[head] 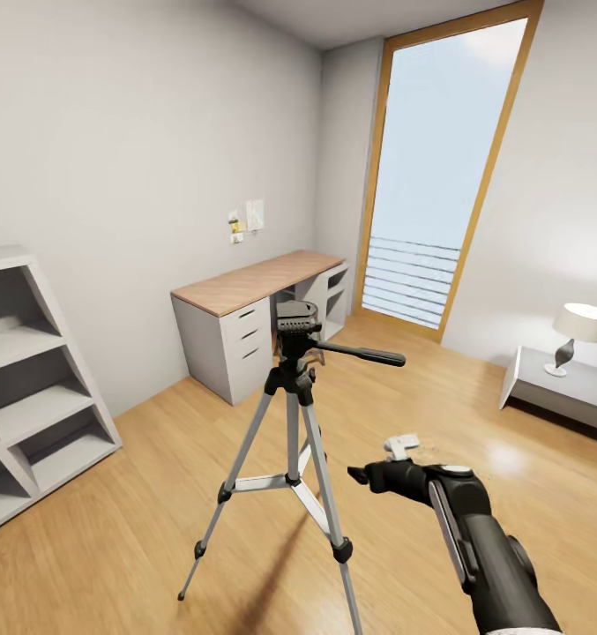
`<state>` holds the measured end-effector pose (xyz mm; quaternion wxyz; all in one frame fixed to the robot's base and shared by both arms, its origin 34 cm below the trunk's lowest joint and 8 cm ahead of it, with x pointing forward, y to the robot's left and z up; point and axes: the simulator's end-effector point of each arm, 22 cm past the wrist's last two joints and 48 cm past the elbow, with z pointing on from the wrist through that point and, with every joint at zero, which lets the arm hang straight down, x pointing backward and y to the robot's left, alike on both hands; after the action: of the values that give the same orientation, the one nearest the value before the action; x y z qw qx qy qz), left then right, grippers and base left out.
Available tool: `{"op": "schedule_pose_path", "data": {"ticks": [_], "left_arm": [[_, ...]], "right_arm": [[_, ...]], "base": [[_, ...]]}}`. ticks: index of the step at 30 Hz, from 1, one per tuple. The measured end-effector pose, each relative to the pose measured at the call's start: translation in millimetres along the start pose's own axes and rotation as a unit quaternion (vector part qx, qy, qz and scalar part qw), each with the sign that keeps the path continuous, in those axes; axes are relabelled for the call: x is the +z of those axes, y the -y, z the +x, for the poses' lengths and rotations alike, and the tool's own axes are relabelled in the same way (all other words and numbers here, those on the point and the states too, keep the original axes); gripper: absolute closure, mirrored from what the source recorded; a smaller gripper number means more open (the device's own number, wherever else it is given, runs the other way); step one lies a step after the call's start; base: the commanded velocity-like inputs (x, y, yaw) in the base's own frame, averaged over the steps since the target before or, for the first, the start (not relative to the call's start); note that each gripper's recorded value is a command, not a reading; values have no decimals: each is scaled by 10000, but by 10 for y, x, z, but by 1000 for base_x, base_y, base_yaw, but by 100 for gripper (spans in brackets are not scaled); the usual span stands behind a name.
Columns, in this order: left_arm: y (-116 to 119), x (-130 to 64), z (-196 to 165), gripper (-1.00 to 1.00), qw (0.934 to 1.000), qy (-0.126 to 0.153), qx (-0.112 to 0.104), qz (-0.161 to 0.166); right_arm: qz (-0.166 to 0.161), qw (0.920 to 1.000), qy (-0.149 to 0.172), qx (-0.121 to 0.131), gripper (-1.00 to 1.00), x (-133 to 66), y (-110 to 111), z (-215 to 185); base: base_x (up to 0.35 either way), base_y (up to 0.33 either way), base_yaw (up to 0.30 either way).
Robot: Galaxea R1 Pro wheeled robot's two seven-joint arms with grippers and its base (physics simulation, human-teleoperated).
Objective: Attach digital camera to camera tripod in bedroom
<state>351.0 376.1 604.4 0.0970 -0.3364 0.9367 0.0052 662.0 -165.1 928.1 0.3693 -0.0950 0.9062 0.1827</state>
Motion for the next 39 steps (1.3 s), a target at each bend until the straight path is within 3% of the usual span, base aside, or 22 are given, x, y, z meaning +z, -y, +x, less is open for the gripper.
{"op": "schedule_pose_path", "data": {"ticks": [3, 7, 21, 26, 31, 39], "left_arm": [[116, 10, 86, 100, 10000, -54, 17, 79], [186, 15, 143, 100, 9999, -90, 31, 123], [217, 17, 163, 100, 9998, -101, 39, 144], [475, 19, 59, 100, 9991, 62, -189, 366], [213, 34, 232, 100, 9999, -67, 39, 93], [176, 45, 376, 100, 9998, -163, 89, -24]], "right_arm": [[-379, 9983, -35, -432, -100, 84, -502, -52], [-504, 9970, -75, -585, -100, 104, -674, -49], [-536, 9966, -76, -622, -100, 131, -725, -36], [-407, 9979, -20, -512, -100, 197, -684, -26], [-350, 9975, -130, -595, -100, 211, -588, 63], [-440, 9967, -191, -655, -100, 97, -561, 33]], "base": [[0, 0, 0], [0, 0, 0], [0, 0, 0], [0, 0, 0], [0, 0, 0], [0, 0, 0]]}}
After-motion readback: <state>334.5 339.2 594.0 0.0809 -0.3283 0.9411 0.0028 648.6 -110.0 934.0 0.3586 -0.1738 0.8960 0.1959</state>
